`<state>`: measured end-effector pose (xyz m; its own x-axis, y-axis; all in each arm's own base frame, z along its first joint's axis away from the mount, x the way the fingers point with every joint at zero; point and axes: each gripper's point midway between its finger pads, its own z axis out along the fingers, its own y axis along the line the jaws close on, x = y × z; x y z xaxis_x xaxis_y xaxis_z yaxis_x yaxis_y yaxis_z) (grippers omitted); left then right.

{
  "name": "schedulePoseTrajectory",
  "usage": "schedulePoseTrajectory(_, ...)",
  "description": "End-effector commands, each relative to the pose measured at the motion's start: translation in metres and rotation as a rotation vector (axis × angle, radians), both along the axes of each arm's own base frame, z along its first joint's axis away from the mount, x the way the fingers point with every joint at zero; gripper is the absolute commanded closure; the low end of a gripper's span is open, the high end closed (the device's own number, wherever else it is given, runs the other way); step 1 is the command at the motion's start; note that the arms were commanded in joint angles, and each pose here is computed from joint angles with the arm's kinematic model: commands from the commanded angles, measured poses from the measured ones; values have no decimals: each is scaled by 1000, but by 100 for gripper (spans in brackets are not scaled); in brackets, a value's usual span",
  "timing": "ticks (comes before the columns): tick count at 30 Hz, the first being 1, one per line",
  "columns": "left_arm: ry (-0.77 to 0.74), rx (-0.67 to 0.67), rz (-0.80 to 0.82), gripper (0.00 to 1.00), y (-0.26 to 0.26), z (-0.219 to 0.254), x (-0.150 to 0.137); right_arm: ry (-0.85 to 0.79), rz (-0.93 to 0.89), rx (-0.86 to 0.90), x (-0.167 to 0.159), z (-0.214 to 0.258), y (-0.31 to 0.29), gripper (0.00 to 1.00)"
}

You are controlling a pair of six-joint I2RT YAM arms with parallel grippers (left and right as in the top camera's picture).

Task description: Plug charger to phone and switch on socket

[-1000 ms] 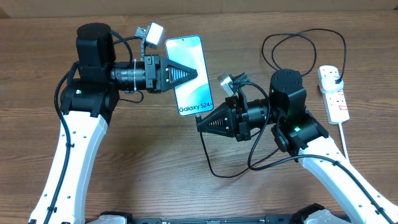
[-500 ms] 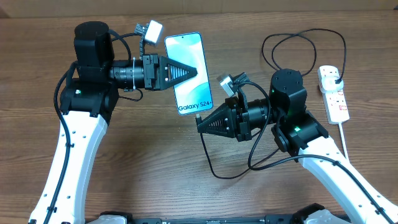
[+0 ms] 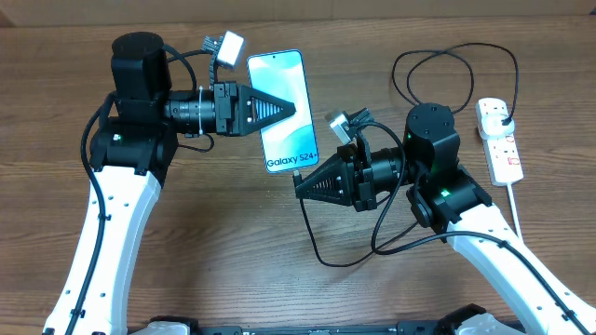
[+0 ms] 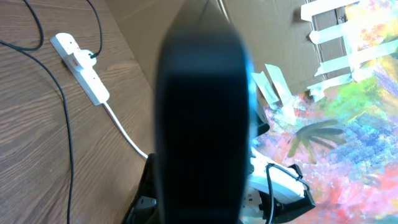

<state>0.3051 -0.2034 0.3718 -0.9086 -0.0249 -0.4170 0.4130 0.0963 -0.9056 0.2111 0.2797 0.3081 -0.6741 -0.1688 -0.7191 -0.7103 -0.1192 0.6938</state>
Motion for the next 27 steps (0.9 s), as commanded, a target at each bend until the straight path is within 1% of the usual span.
schedulePoseTrajectory(1, -65, -22, -54, 96, -1, 12, -12, -24, -10, 11, 0, 8, -1, 96)
schedulePoseTrajectory(12, -117, -16, -74, 96, -9, 11, -16, -23, -18, 10, 1, 8, -1, 96)
schedulePoseTrajectory(17, -121, 2, -31, 96, -7, 8, -8, -4, -18, 6, 1, 8, -1, 96)
schedulePoseTrajectory(27, -113, -1, -41, 96, -8, 9, -10, -4, -18, 6, 1, 8, -1, 96)
